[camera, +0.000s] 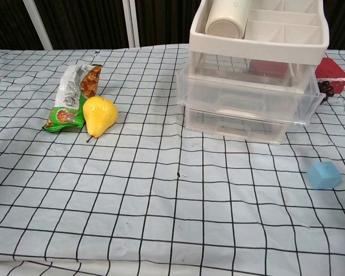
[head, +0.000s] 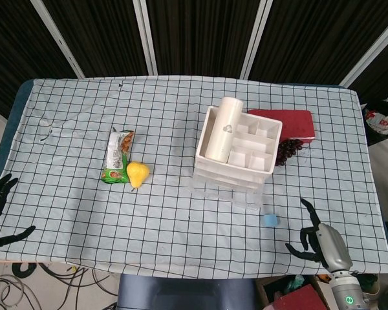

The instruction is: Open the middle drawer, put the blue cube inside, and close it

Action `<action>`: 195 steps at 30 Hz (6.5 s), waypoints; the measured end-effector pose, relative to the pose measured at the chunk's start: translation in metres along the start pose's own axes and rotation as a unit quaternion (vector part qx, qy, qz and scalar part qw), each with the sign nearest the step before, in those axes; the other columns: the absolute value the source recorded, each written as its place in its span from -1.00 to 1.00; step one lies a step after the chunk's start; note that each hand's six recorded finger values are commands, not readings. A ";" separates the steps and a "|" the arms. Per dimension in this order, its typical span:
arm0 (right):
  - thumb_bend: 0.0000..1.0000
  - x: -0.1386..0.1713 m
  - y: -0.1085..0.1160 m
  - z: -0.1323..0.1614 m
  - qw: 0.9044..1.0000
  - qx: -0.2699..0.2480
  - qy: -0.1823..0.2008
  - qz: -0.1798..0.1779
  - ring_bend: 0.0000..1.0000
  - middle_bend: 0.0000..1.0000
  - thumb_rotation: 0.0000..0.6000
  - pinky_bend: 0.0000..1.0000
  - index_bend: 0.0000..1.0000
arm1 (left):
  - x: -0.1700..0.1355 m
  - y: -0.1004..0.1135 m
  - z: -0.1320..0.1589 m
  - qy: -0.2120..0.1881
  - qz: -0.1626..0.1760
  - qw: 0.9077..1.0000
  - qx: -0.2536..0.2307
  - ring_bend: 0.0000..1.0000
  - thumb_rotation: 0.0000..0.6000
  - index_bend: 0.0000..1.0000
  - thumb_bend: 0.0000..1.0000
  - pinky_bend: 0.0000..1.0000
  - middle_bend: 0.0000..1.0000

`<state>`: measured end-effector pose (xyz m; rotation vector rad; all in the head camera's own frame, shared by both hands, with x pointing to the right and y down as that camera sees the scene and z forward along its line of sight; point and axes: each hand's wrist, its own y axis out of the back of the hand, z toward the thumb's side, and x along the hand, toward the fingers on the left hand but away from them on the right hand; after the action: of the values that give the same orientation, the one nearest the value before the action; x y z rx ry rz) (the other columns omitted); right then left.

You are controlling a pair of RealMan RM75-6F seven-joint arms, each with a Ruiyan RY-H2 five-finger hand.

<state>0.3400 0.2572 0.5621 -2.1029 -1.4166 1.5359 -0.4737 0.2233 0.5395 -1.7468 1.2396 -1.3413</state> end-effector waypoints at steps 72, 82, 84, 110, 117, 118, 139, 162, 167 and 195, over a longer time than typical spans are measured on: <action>-0.31 -0.065 -0.073 -0.001 0.998 0.048 -0.038 0.015 0.79 0.71 1.00 0.55 0.21 | 0.002 0.004 -0.005 0.014 0.005 1.000 -0.008 -1.00 1.00 -1.00 -0.95 -1.00 -1.00; -0.31 -0.020 0.009 0.020 0.999 0.016 0.004 -0.051 0.78 0.71 1.00 0.55 0.21 | 0.003 0.004 -0.005 0.012 0.006 1.000 -0.006 -1.00 1.00 -1.00 -0.95 -1.00 -1.00; -0.31 -0.012 0.022 0.028 0.998 0.002 0.018 -0.064 0.79 0.71 1.00 0.55 0.21 | 0.003 0.003 -0.004 0.011 0.005 1.000 -0.006 -1.00 1.00 -1.00 -0.95 -1.00 -1.00; -0.31 -0.075 -0.009 0.131 0.994 -0.017 0.101 -0.047 0.78 0.71 1.00 0.55 0.21 | 0.002 0.006 -0.004 0.009 0.006 1.000 -0.013 -1.00 1.00 -1.00 -0.95 -1.00 -1.00; -0.33 -0.092 -0.017 0.131 0.995 -0.007 0.081 -0.064 0.78 0.71 1.00 0.55 -0.12 | 0.002 0.007 -0.004 0.009 0.007 1.000 -0.015 -1.00 1.00 -1.00 -0.95 -1.00 -1.00; -0.36 -0.094 -0.017 0.131 0.995 -0.008 0.078 -0.067 0.78 0.71 1.00 0.55 -0.23 | 0.002 0.007 -0.004 0.009 0.007 1.000 -0.015 -1.00 1.00 -1.00 -0.95 -1.00 -1.00; -0.28 -0.055 -0.014 0.121 0.993 -0.031 0.101 -0.061 0.75 0.68 1.00 0.55 0.40 | 0.002 0.007 -0.004 0.011 0.009 1.000 -0.014 -1.00 1.00 -1.00 -0.95 -1.00 -1.00; -0.03 -0.013 -0.096 0.092 0.989 -0.059 0.100 0.087 0.73 0.66 1.00 0.53 0.51 | 0.001 0.006 -0.005 0.011 0.007 1.000 -0.011 -1.00 1.00 -1.00 -0.94 -1.00 -1.00; -0.03 -0.026 -0.118 0.111 0.985 -0.087 0.105 0.106 0.71 0.65 1.00 0.53 0.51 | 0.002 0.005 -0.006 0.012 0.005 1.000 -0.012 -1.00 1.00 -1.00 -0.94 -1.00 -1.00; -0.03 -0.127 -0.145 0.170 0.987 -0.129 0.073 0.056 0.69 0.62 1.00 0.51 0.51 | 0.006 0.005 -0.009 0.023 0.001 1.000 -0.020 -1.00 1.00 -1.00 -0.94 -1.00 -1.00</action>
<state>0.1157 0.1753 0.6569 -2.4264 -1.5402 1.2602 -0.4836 0.2162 0.5400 -1.7508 1.3005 -1.3712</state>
